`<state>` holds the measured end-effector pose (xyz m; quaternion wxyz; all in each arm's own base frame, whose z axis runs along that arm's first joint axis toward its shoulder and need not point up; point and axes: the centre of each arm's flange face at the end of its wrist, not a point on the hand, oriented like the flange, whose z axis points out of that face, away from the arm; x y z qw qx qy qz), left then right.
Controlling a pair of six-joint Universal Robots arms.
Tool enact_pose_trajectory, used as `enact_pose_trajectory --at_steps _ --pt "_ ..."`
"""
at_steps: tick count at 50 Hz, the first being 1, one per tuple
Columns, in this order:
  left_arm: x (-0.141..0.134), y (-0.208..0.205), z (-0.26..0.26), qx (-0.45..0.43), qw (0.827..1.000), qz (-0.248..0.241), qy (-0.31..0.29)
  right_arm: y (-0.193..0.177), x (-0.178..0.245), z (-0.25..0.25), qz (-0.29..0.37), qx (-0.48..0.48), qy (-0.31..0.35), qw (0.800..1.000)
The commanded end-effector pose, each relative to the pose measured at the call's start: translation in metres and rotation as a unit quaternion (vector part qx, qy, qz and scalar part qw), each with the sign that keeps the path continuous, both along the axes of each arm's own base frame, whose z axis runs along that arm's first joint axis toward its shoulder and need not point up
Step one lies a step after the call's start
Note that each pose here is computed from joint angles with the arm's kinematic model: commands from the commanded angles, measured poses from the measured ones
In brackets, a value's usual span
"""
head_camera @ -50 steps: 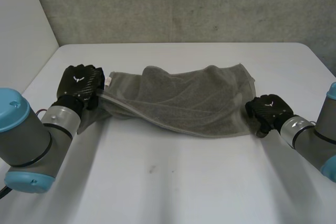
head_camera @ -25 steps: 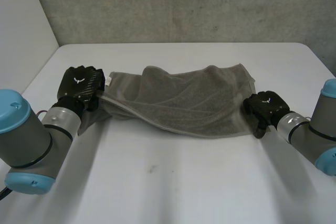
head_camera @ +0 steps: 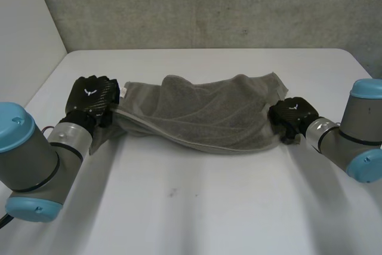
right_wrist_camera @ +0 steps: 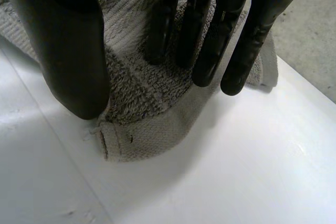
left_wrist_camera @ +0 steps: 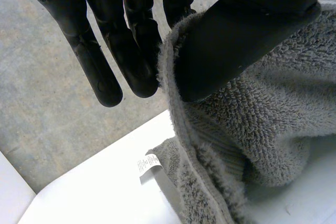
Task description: Fold the towel.
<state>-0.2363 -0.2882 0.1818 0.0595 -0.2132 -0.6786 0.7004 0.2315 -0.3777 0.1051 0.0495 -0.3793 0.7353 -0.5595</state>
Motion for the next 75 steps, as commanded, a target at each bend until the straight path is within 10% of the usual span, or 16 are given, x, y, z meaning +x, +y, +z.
enact_pose_trajectory --at_steps 1,26,41,51,75 --pt "0.0 0.0 0.0 0.0 1.0 0.0 0.0 -0.003 0.004 0.0 0.004 -0.005 -0.002 1.0" --pt "0.0 0.002 -0.001 0.003 1.0 -0.001 -0.001 -0.004 0.003 0.031 0.01 -0.006 -0.05 0.999" --pt "0.004 0.04 0.008 0.012 1.0 -0.014 -0.007 0.056 -0.06 0.121 -0.022 -0.023 0.017 0.999" --pt "0.008 0.062 -0.016 0.049 0.997 -0.022 -0.048 0.095 -0.09 0.111 -0.019 0.009 0.084 0.996" --pt "0.013 0.071 -0.047 0.077 0.989 -0.026 -0.127 0.1 -0.126 0.088 -0.037 0.038 0.018 0.998"
